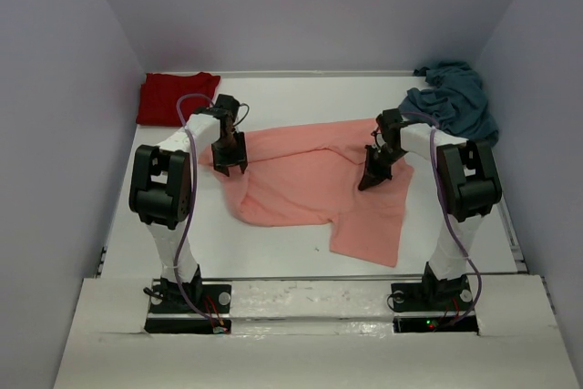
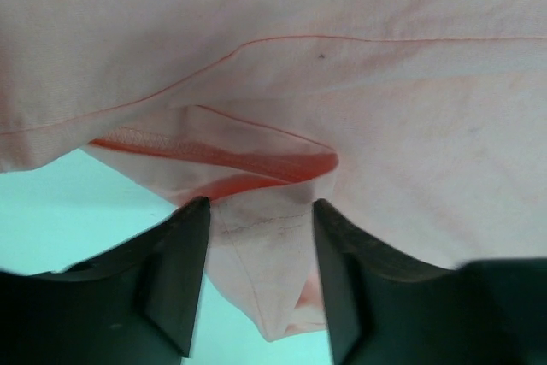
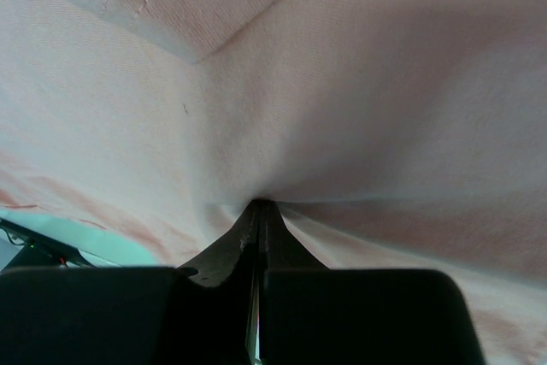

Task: Fold and stack the t-shirts
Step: Fold the tshirt

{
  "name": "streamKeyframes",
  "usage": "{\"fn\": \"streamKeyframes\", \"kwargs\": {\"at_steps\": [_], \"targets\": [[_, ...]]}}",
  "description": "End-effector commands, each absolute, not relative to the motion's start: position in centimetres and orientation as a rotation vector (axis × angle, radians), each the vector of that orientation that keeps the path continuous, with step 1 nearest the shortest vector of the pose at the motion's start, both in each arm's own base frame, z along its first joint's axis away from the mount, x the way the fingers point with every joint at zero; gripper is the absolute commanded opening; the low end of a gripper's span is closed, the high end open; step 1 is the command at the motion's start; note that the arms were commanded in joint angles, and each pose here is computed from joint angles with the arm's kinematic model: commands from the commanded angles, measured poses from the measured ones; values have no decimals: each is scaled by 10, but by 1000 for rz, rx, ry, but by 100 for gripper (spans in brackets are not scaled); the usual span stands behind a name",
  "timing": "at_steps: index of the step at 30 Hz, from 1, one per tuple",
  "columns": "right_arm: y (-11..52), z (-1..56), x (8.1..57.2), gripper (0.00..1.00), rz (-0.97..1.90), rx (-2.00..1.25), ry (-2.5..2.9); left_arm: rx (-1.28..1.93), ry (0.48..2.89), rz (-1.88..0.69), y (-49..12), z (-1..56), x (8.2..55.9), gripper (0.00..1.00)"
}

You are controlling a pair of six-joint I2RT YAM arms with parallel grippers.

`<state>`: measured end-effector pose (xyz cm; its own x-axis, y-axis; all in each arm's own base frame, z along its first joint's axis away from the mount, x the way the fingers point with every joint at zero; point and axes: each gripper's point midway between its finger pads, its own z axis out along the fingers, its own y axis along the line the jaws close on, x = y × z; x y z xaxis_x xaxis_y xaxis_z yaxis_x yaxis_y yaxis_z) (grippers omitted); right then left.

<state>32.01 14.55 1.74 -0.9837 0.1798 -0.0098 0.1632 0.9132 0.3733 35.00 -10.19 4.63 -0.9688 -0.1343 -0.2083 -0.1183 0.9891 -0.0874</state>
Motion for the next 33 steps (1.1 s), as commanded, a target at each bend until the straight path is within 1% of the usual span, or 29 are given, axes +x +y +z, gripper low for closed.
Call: {"fn": "streamKeyframes", "kwargs": {"at_steps": [1, 2, 3, 6, 7, 10, 11, 12, 13, 16, 21, 23, 26, 27, 30, 32, 33], "targets": [[148, 11, 329, 0, 549, 235, 3016, -156, 2927, -148, -102, 53, 343, 54], [148, 11, 329, 0, 548, 236, 3017, -152, 2935, -170, -105, 52, 342, 49], [148, 11, 329, 0, 546, 234, 3017, -146, 2942, -181, -106, 50, 340, 38], [148, 12, 330, 0, 544, 233, 3015, -143, 2955, -199, -108, 47, 336, 25], [148, 12, 330, 0, 547, 233, 3014, -136, 2964, -203, -108, 46, 334, 19], [149, 13, 331, 0, 550, 232, 3013, -117, 2998, -235, -111, 39, 328, 17], [149, 13, 331, 0, 550, 234, 3013, -115, 3006, -239, -111, 38, 326, 13], [148, 13, 332, 0, 545, 235, 3012, -116, 3013, -244, -111, 36, 323, 0], [149, 13, 332, 0, 547, 234, 3013, -113, 3013, -251, -112, 36, 322, 0], [148, 13, 331, 0, 543, 237, 3012, -124, 3008, -246, -111, 37, 321, 0], [148, 12, 330, 0, 540, 238, 3015, -171, 2971, -129, -95, 46, 324, 0], [147, 11, 330, 0, 537, 239, 3017, -184, 2937, -120, -92, 55, 328, 0], [147, 10, 329, 0, 533, 241, 3023, -214, 2876, -164, -91, 67, 338, 28], [146, 10, 329, 0, 529, 242, 3022, -226, 2845, -174, -89, 76, 342, 34], [144, 10, 328, 0, 507, 245, 3026, -254, 2794, -170, -81, 91, 350, 37], [141, 8, 326, 0, 482, 246, 3038, -256, 2796, -153, -75, 92, 352, 40], [140, 7, 326, 0, 469, 245, 3040, -253, 2799, -143, -73, 92, 353, 43]]}}
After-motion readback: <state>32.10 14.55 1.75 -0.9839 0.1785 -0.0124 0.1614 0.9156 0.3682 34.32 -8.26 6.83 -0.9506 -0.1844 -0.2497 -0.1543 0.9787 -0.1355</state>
